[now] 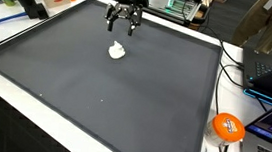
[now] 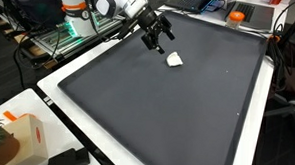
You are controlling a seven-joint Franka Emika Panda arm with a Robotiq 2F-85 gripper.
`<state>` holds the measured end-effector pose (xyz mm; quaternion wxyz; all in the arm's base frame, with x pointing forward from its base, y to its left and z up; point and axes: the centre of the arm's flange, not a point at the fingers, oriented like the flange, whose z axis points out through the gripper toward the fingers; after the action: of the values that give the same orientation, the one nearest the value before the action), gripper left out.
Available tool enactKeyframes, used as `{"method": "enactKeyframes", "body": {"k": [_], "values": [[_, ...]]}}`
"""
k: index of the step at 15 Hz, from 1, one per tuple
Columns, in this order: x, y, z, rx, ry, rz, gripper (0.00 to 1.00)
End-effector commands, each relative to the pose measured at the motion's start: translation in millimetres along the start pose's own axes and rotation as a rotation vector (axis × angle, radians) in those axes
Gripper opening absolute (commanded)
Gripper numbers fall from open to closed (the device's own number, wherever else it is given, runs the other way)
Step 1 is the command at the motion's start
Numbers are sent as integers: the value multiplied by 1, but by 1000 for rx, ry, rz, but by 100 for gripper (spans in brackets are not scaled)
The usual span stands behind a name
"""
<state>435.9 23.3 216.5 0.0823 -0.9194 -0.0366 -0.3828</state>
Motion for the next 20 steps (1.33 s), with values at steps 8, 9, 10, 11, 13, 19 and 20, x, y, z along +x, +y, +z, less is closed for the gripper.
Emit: {"method": "enactKeyframes", "body": {"k": [8, 9, 10, 11, 13, 19, 20], "values": [[79, -13, -58, 60, -276, 6, 100], [86, -21, -56, 19, -332, 1, 100], [90, -27, -54, -22, -363, 1, 100], [94, -34, -50, -70, -414, -1, 100], [97, -50, -38, -128, -502, -9, 100], [136, -79, -26, -154, -659, 54, 100], [153, -79, -29, -150, -691, 63, 100]]}}
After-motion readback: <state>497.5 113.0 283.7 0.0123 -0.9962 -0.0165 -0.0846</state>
